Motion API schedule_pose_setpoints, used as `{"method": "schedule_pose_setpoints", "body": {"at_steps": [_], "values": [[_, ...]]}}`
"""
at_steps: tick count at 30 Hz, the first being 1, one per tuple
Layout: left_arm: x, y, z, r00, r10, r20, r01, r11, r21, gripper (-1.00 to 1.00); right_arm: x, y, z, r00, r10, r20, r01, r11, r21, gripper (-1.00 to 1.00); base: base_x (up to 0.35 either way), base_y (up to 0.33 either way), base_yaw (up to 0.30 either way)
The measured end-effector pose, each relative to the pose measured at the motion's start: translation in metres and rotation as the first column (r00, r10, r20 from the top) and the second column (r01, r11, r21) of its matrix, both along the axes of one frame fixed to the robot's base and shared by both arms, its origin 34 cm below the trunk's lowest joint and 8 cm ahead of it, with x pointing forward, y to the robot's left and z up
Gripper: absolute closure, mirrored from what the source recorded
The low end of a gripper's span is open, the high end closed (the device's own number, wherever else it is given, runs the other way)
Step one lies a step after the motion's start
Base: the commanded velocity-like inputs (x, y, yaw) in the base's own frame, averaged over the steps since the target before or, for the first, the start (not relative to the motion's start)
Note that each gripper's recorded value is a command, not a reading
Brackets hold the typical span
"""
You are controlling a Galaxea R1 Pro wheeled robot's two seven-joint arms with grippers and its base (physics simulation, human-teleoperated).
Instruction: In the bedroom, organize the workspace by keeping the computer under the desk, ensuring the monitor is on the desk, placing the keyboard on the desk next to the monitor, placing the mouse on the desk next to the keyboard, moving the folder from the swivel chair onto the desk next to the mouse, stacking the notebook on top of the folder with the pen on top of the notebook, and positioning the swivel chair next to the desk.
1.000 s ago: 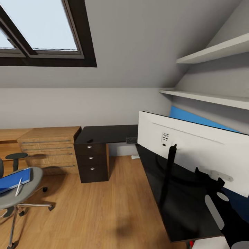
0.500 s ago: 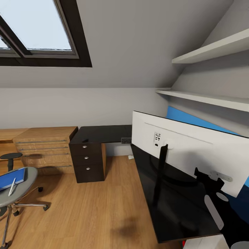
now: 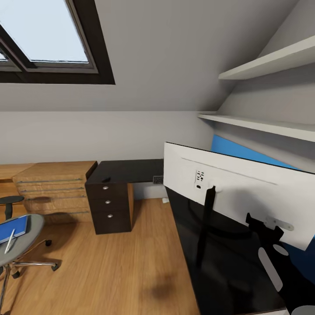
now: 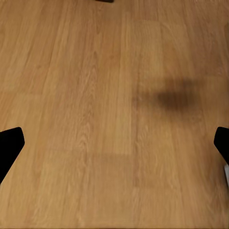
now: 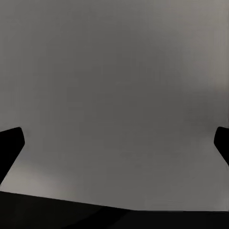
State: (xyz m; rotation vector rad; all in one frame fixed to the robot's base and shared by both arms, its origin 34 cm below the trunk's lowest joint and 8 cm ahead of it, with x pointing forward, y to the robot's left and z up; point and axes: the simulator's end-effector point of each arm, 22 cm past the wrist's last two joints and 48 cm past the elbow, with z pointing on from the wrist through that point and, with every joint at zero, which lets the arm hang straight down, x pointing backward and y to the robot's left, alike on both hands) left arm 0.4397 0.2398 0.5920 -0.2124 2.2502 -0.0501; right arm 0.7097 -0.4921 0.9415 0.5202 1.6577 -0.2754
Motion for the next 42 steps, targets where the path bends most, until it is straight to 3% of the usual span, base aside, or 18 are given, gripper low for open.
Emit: {"method": "schedule_pose_setpoints", "body": {"at_steps": [42], "values": [[0.0,0.0011,-0.0001,1.0,0.002,0.0,-0.002,1.0,0.002,-1.0,-0.0012,-0.0054,0.0011,1.0,-0.008,0.001,0.008,1.0,-0.003,-1.0,0.061,-0.024,0.0]]}}
